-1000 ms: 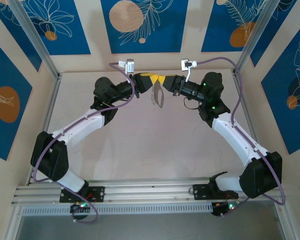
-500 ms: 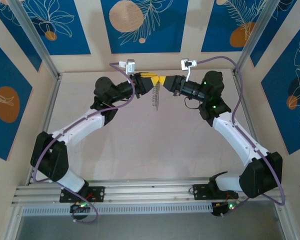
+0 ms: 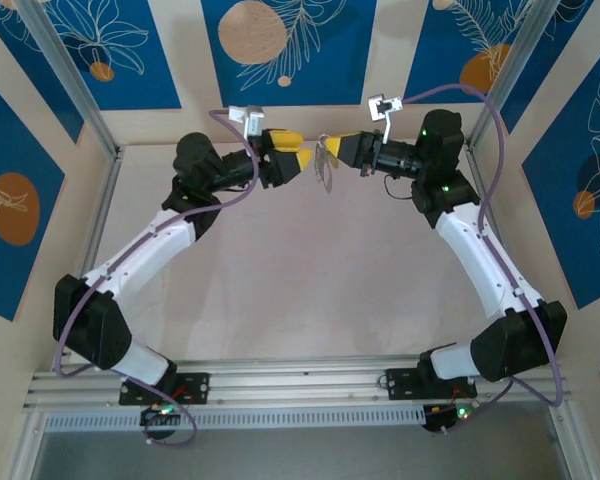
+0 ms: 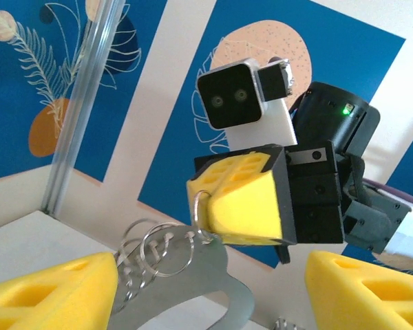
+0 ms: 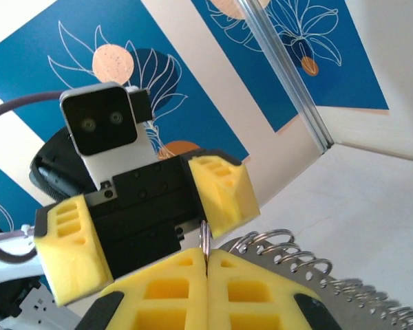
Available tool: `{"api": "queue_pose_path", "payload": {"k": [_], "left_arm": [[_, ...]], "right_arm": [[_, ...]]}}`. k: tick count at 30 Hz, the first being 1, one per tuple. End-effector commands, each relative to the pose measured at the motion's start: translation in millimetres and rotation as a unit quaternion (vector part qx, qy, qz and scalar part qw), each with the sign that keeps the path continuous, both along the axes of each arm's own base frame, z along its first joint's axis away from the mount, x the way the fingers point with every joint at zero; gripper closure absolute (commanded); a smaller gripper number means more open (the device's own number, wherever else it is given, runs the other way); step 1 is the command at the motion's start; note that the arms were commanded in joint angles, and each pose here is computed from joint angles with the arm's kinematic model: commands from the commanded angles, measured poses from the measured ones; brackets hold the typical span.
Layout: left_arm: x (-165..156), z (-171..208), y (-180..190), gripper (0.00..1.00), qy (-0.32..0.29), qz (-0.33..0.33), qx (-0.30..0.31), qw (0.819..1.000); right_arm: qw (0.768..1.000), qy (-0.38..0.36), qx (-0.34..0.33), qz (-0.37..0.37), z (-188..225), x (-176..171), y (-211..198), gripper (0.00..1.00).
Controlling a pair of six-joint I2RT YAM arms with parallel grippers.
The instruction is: Put the keys on the keyring
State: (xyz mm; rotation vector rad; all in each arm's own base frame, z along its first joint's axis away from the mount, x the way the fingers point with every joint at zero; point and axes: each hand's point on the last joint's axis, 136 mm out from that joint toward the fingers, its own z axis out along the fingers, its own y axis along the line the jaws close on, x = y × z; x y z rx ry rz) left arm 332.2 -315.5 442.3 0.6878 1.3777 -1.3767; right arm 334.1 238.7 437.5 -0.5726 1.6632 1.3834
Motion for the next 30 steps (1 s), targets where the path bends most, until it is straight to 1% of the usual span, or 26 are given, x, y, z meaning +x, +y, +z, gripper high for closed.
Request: {"api": "queue_pose_path", "payload": {"k": [1,6,12,17,22,30], "left_arm": [[-9,14,7,0.27,-0.036,-0.023,0.028,0.999],[-12,11,8,0.26,-0.046,-0.056,0.069,0.995],[-16,4,6,0.33,-0.044,-0.096,0.095,0.99],[-16,0,3,0.39,-0.037,-0.114,0.098,0.988],[-16,0,1,0.47,-0.028,-0.131,0.088,0.987],[-16,2,-2,0.51,-0.026,-0.143,0.078,0.986]], "right_arm": [[0.998,-0.014,-0.035,0.047,-3,-12,4,1.0],[0.994,-0.02,-0.062,0.083,-8,-16,8,1.0],[0.99,-0.024,-0.075,0.119,-8,-27,11,1.0],[0.988,-0.028,-0.078,0.129,-8,-33,12,1.0],[0.987,-0.027,-0.08,0.136,-9,-36,15,1.0],[0.987,-0.027,-0.084,0.137,-11,-37,19,1.0]]}}
